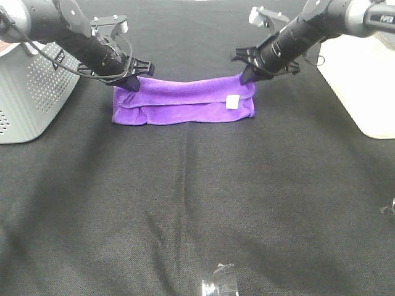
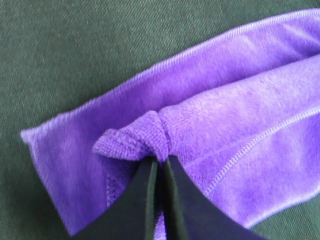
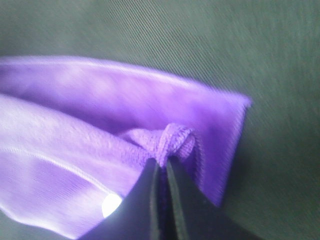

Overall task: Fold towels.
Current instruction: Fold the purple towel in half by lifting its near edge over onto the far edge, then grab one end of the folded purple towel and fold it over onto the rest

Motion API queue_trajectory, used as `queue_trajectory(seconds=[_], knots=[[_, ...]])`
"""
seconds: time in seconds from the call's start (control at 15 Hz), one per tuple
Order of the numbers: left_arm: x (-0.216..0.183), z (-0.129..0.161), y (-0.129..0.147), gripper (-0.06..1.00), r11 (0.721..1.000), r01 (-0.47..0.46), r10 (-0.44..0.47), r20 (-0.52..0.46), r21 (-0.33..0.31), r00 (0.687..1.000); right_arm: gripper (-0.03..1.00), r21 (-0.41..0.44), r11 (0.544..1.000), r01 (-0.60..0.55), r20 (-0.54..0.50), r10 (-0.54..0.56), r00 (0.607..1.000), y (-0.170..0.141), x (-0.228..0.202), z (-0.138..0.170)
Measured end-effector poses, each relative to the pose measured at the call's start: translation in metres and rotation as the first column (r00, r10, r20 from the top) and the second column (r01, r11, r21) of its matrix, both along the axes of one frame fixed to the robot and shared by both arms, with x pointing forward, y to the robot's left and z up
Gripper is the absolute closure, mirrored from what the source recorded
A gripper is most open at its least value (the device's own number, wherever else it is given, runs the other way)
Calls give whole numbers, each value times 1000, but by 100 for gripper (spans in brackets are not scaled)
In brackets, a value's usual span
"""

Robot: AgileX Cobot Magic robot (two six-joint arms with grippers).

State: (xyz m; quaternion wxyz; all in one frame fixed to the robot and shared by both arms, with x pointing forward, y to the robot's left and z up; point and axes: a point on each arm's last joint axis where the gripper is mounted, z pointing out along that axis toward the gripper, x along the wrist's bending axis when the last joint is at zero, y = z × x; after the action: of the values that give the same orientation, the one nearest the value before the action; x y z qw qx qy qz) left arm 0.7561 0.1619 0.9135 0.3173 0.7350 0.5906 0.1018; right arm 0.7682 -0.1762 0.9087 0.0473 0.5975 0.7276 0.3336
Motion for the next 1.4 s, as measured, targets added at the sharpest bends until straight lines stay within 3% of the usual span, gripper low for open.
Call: queue_trajectory(seconds=[0.13, 0.27, 0.33, 0.47, 0.6, 0.73, 0.87, 1.0, 1.2, 1.4], knots=[[4, -1, 1, 90, 1000, -1, 1, 9, -1, 1000, 94, -18, 1000, 6, -23, -7, 1000, -1, 0, -9], [8, -7, 8, 76, 1000, -11, 11, -4, 0, 1000, 89, -31, 1000, 3, -35, -4, 999, -2, 0, -17], [8, -7, 8, 76, 1000, -11, 11, -4, 0, 1000, 89, -31, 1000, 3, -35, -4, 999, -2, 0, -17], [9, -12, 15, 60, 1000, -19, 19, -25, 3, 1000, 71, -30, 1000, 4, -35, -5, 999, -2, 0, -17], [8, -11, 20, 34, 1000, -17, 17, -52, 4, 998, 42, -51, 999, -12, -46, 9, 999, -3, -2, -18], [6, -1, 20, 22, 1000, 6, -7, -119, -8, 993, 33, -77, 997, -33, -52, 29, 998, -4, -4, -12], [7, 17, 27, 20, 1000, 14, -18, -168, -26, 986, 31, -86, 995, -57, -44, 53, 998, -5, -8, 11], [10, 16, 49, 20, 999, -8, -5, -239, -54, 971, 30, -78, 993, -92, -53, 88, 995, -4, -17, 44], [11, -17, 70, 20, 993, -40, 1, -337, -110, 942, 30, -68, 991, -113, -113, 105, 988, -3, -24, 49], [13, -28, 67, 20, 991, -27, -20, -339, -131, 941, 30, -66, 991, -116, -127, 107, 986, -3, -26, 49]])
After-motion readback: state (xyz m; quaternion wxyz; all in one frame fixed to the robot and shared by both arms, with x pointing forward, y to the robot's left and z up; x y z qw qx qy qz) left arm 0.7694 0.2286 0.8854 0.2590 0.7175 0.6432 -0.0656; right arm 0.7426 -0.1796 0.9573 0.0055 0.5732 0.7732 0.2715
